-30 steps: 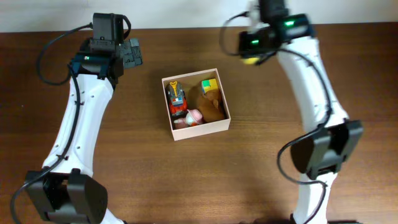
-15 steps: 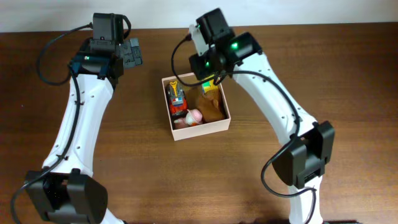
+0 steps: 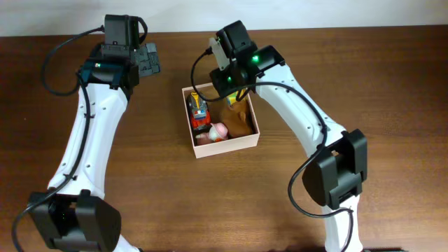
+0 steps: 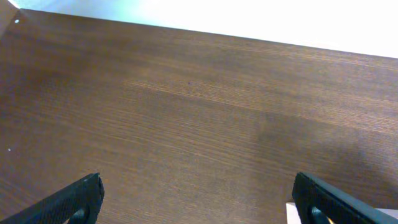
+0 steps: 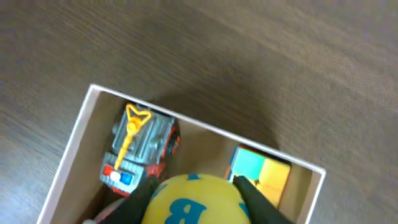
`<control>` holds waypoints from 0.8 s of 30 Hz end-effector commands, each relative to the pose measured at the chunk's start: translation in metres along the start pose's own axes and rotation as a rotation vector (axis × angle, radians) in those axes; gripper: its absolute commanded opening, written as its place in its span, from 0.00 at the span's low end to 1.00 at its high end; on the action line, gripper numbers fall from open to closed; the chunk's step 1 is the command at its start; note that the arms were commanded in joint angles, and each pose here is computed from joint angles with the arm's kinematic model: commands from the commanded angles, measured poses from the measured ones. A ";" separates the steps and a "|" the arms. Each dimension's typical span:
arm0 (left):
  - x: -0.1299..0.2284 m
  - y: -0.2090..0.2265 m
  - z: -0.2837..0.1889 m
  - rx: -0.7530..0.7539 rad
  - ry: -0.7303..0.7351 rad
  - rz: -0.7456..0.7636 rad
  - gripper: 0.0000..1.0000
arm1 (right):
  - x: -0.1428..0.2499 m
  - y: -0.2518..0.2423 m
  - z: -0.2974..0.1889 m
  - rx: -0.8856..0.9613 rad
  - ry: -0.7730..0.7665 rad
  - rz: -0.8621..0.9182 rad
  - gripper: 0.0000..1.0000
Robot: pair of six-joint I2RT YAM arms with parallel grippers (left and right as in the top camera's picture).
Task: Pack container
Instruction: 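Lower the ball into the box and open the right gripper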
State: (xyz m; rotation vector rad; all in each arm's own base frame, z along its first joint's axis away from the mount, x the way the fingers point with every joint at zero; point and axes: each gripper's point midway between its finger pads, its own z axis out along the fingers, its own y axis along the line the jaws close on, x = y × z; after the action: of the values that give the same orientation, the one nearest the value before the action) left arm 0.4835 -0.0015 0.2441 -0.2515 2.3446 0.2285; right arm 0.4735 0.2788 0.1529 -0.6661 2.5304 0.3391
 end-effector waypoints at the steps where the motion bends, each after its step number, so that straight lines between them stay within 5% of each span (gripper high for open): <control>1: -0.010 0.006 -0.010 -0.007 -0.031 -0.026 0.99 | 0.008 0.012 0.017 -0.055 0.028 -0.010 0.34; 13: -0.010 0.006 -0.010 -0.007 -0.031 -0.026 0.99 | 0.006 0.014 0.019 -0.069 0.020 -0.011 0.44; 15: -0.010 0.006 -0.010 -0.007 -0.031 -0.026 0.99 | 0.006 0.014 0.019 -0.069 0.020 -0.011 0.63; 17: -0.010 0.006 -0.010 -0.007 -0.031 -0.026 0.99 | 0.006 0.014 0.019 -0.069 0.020 -0.011 0.71; 24: -0.010 0.006 -0.010 -0.007 -0.031 -0.026 0.99 | 0.007 0.014 0.019 -0.068 0.027 -0.010 0.78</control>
State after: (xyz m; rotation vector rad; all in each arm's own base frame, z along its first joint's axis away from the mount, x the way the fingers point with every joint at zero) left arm 0.4835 -0.0014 0.2441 -0.2517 2.3445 0.2290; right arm 0.4731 0.2892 0.1418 -0.6910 2.5356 0.4076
